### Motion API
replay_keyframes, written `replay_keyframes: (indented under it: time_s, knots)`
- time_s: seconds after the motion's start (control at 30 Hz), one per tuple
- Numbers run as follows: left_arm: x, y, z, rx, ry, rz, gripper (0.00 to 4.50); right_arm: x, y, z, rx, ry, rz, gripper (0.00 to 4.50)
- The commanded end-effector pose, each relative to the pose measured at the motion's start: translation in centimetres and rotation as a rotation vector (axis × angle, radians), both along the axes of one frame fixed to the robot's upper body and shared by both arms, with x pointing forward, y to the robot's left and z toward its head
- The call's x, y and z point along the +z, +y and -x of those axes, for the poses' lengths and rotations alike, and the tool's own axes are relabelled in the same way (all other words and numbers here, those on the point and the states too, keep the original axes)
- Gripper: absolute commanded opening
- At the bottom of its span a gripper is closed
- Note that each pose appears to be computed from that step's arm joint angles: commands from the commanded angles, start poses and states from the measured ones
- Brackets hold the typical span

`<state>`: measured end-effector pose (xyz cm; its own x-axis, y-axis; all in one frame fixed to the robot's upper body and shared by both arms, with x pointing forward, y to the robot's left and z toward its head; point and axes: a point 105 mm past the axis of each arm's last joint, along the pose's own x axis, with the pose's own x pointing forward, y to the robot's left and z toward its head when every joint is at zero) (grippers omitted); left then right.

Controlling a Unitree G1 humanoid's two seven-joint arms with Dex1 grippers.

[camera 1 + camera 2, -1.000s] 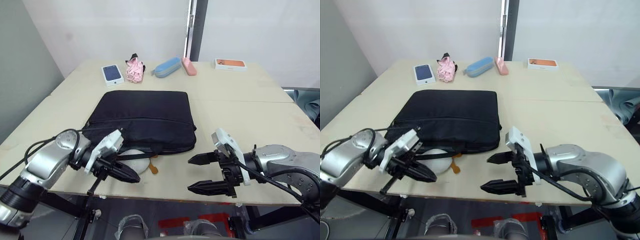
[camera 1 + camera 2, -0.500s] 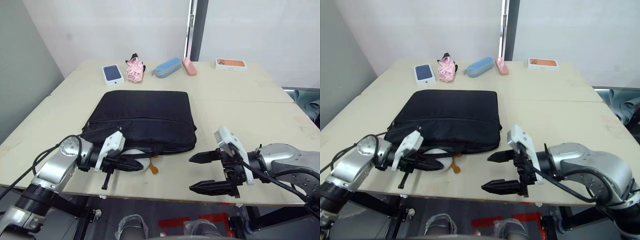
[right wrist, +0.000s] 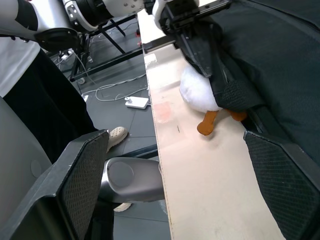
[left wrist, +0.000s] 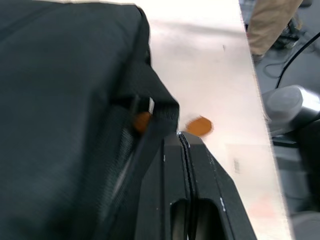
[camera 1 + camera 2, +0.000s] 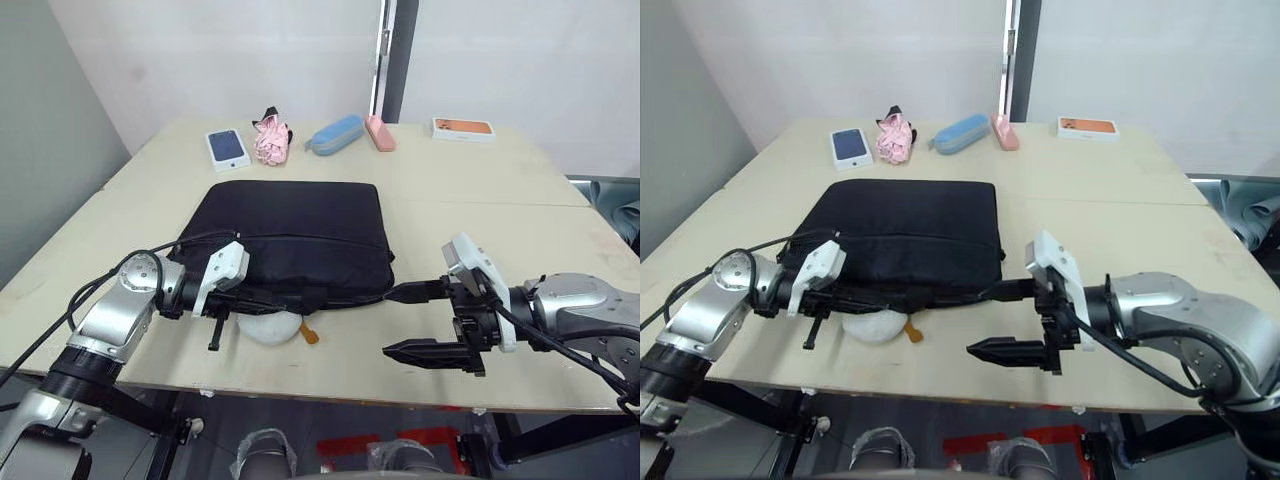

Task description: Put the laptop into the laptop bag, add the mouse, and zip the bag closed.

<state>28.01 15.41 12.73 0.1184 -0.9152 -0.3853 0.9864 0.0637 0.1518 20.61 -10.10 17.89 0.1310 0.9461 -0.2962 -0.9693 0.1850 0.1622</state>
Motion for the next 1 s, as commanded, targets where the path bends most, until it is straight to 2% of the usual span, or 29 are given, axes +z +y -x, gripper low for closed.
replay_keyframes:
  time_s: [0.03,0.17,0.3,0.43,0.7,0.87,1.0]
  knots:
    - [1.9,0.2,1.2,-0.054,-0.020,0.003,0.04,1.2,-0.6,-0.1,-0.011,-0.054,-0.007,4.50]
    - [1.9,1.3,2.0,-0.032,0.011,-0.014,0.04,1.2,-0.7,-0.2,-0.014,-0.053,-0.002,4.50]
    - [2.8,2.5,2.6,0.024,0.055,0.030,0.04,1.1,-0.8,-0.3,-0.015,-0.048,-0.002,4.50]
    - [3.6,6.1,2.7,0.141,0.076,0.026,0.04,1.0,-0.7,-0.2,-0.009,-0.042,-0.005,4.50]
    - [0.0,10.0,2.8,0.255,0.106,-0.104,0.04,0.8,-0.6,-0.4,0.000,-0.038,0.001,4.50]
    - [-0.3,10.6,0.8,0.345,0.090,-0.046,0.04,0.7,-0.6,-0.2,0.004,-0.036,0.002,4.50]
    - [-1.3,10.0,0.6,0.314,0.105,-0.064,0.04,0.8,-0.6,-0.2,0.000,-0.037,0.005,4.50]
